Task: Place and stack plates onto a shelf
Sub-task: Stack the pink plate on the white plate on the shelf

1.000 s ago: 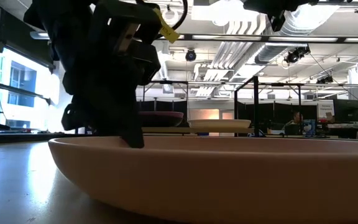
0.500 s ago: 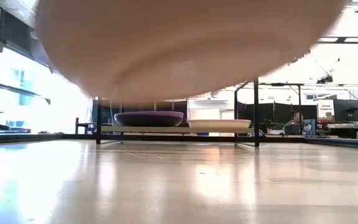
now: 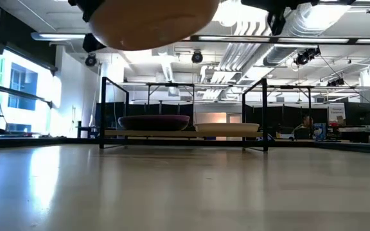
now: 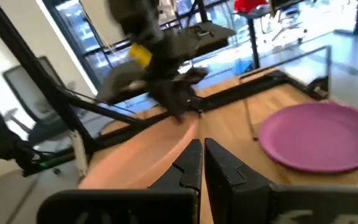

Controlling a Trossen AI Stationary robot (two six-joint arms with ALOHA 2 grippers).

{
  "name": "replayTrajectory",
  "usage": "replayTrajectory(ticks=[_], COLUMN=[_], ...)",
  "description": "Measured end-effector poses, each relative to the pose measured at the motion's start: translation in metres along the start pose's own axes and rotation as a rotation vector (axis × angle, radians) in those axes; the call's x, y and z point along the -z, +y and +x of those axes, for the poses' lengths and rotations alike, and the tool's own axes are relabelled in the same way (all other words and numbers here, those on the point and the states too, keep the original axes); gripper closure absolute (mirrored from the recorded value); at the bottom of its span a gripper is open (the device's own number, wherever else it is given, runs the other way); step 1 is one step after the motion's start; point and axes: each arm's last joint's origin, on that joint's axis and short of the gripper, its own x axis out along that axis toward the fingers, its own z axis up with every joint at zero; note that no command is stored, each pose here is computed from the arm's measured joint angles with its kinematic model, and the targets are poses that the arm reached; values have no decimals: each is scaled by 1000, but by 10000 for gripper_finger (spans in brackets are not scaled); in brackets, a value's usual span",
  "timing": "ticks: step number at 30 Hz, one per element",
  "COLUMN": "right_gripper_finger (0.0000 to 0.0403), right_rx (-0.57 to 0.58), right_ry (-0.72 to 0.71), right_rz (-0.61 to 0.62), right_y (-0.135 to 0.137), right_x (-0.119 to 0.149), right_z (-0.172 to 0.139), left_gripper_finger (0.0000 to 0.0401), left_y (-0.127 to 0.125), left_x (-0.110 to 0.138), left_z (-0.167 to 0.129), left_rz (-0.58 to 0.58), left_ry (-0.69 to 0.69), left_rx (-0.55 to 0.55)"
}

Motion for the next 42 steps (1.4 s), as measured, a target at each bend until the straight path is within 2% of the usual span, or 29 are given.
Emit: replayTrajectory(ticks=[6, 11, 15, 19, 23, 26, 31, 35, 38, 42], right_gripper_finger=[403, 403, 403, 403, 403, 403, 403, 390, 353, 274], right_rx=[-64, -35, -10, 19, 33, 49, 113, 271, 327, 265], right_ry=[-44, -101, -142, -150, -144, -141, -16, 207, 303, 366], right_rz=[4, 24, 27, 21, 115, 164, 153, 137, 124, 243], right_y=[8, 9, 9, 6, 3, 2, 7, 0, -7, -21], right_x=[8, 12, 9, 9, 10, 11, -9, -19, -26, -28], right_z=[33, 49, 51, 51, 52, 54, 61, 72, 79, 88], left_gripper_finger=[400, 401, 401, 401, 401, 401, 401, 401, 401, 401], left_y=[29, 46, 55, 61, 62, 64, 67, 71, 74, 75], left_x=[-13, -18, -23, -28, -36, -38, -40, -42, -43, -42], left_z=[-22, -29, -30, -29, -24, -17, -7, -1, 0, -1], left_rz=[31, 90, 108, 89, 40, 9, -50, -129, -149, -168], left_ry=[-46, -29, -27, -43, -101, -95, -70, -57, -40, -29], left_rx=[-75, -123, -123, -137, -125, -133, -153, -156, -140, -129])
